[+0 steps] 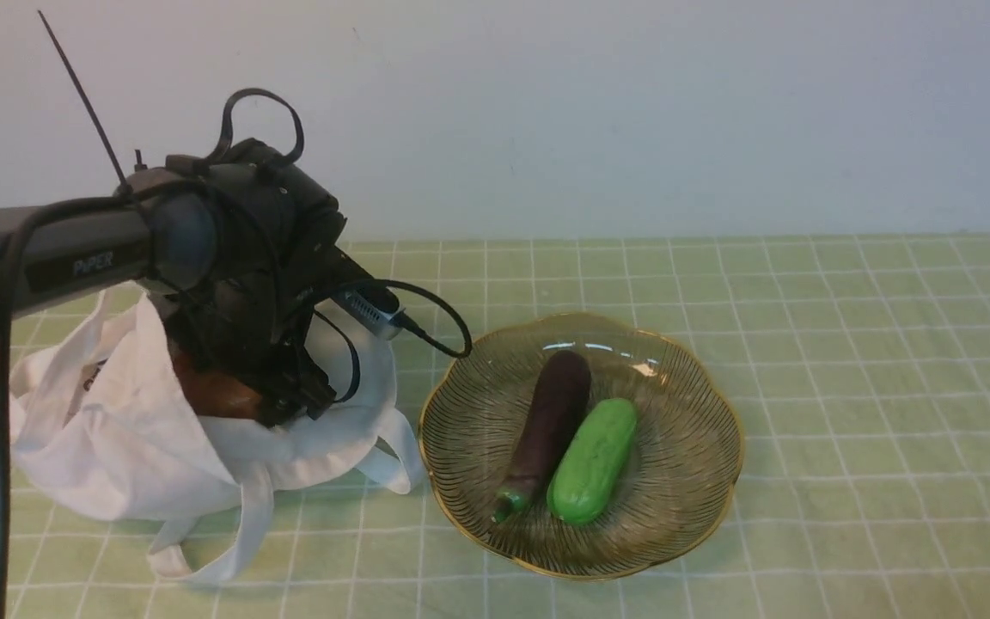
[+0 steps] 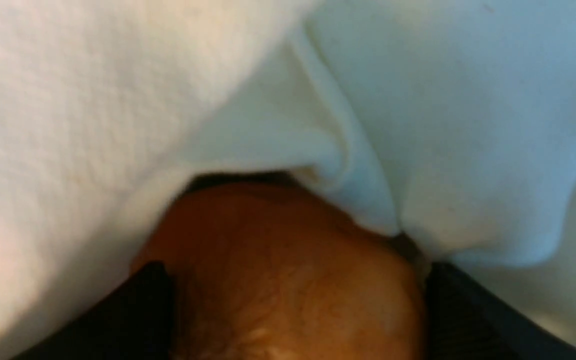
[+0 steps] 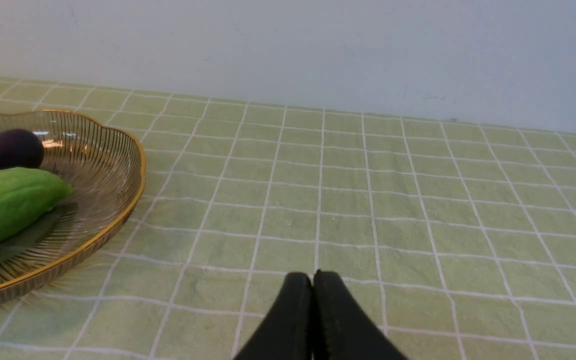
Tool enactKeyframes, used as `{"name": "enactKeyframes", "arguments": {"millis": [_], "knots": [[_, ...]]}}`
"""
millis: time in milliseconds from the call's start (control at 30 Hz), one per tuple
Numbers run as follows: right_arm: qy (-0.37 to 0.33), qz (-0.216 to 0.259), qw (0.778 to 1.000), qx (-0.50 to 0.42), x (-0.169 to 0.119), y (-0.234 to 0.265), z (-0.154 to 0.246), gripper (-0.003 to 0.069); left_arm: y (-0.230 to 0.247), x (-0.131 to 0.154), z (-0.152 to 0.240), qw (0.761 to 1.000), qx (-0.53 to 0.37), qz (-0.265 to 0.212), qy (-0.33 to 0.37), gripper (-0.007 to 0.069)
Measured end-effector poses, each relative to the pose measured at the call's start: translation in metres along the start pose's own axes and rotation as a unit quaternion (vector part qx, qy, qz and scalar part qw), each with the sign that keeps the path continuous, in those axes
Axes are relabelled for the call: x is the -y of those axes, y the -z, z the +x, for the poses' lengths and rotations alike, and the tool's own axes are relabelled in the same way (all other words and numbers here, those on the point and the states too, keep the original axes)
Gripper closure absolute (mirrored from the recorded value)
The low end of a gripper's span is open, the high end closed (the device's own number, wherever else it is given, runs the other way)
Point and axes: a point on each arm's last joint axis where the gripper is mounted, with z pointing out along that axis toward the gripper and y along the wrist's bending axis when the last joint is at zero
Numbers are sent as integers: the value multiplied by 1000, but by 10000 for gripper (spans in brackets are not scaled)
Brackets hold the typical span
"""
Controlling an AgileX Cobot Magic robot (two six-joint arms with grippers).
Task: Take vegetables from bag on green coffee tablecloth place on plate.
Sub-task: 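Take the potato out of the bag and place it on the plate with the left gripper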
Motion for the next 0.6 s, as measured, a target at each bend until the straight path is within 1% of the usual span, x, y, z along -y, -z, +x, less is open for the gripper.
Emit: {"name": "enactKeyframes", "arguments": {"millis": [100,133,200,267,333,433,500,567,600], "knots": [[0,0,1000,0,0,0,0,673,15,-4,2,1000,16,6,16,46],[0,0,1000,0,0,0,0,673,32,-7,6,999,35,16,33,46],[0,0,1000,0,0,0,0,673,45,-9,9,997,49,27,47,46],[0,0,1000,0,0,0,0,673,67,-9,15,994,72,54,69,46],[0,0,1000,0,0,0,0,673,84,-5,18,990,93,81,74,46],[0,0,1000,0,0,0,0,673,104,7,20,984,120,119,59,46],[0,0,1000,0,0,0,0,673,119,28,19,976,145,158,32,46],[0,0,1000,0,0,0,0,673,128,46,15,968,166,186,8,46],[0,0,1000,0,0,0,0,673,128,47,15,968,168,186,6,46]]}}
